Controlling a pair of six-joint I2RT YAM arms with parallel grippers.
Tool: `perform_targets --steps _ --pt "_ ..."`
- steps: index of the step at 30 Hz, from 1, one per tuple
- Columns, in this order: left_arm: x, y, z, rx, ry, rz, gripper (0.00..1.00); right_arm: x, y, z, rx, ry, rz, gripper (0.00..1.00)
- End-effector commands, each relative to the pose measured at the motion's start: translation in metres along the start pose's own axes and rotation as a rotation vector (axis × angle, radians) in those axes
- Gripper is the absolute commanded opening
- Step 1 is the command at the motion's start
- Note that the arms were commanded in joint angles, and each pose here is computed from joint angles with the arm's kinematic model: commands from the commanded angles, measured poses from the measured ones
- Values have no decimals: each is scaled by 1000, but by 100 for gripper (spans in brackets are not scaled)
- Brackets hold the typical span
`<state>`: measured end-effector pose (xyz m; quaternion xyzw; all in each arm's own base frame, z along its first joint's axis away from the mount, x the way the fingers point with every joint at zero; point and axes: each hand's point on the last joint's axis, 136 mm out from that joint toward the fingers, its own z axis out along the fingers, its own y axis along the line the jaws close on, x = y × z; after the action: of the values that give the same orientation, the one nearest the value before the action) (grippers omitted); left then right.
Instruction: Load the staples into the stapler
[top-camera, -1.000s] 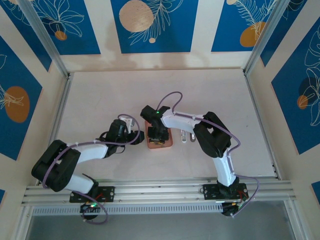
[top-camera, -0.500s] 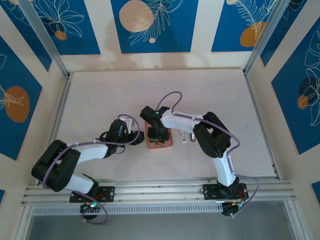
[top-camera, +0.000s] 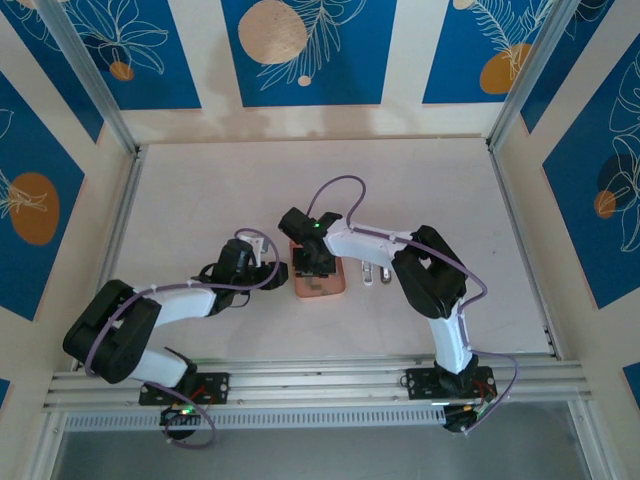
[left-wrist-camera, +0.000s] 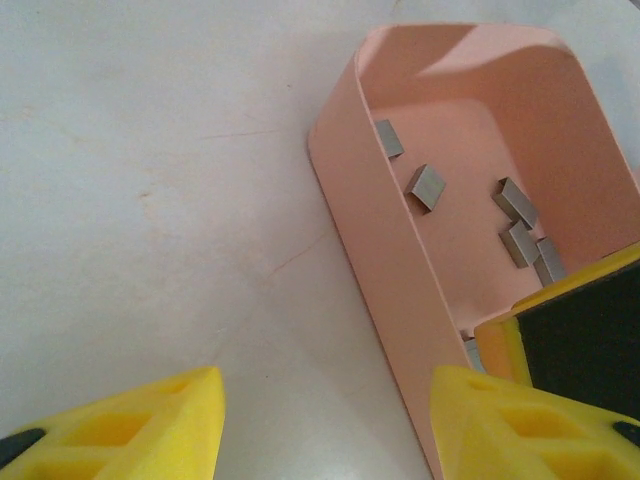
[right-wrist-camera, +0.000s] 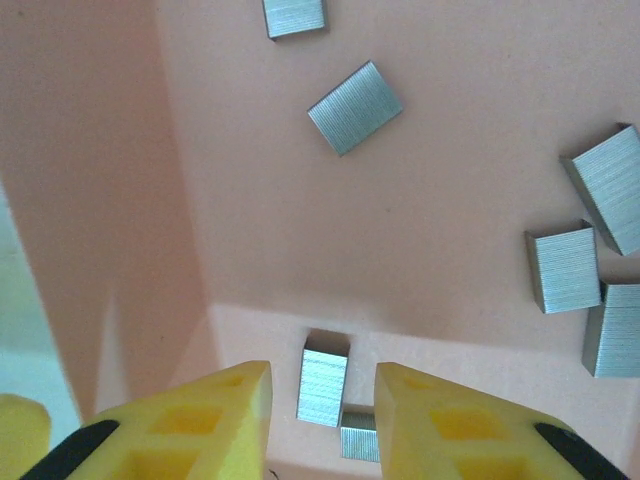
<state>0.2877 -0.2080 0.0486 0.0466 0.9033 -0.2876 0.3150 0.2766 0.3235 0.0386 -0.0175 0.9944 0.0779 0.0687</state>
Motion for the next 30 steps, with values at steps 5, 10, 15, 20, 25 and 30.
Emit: perform_targets --steps 5,10,15,20,25,30 --pt "1 0 -2 -14 0 1 56 7 5 15 6 54 -10 34" --pt "1 0 -2 -13 0 2 56 9 3 24 11 77 -4 34" --pt "1 0 -3 -13 -2 3 56 22 -14 39 84 143 35 31" --pt "1 1 -2 -13 0 3 56 31 -21 40 117 176 53 25" --pt "1 1 -2 -14 0 2 56 29 -13 33 94 163 55 21" --pt "1 1 -2 -13 -1 7 56 21 -5 22 60 124 58 18"
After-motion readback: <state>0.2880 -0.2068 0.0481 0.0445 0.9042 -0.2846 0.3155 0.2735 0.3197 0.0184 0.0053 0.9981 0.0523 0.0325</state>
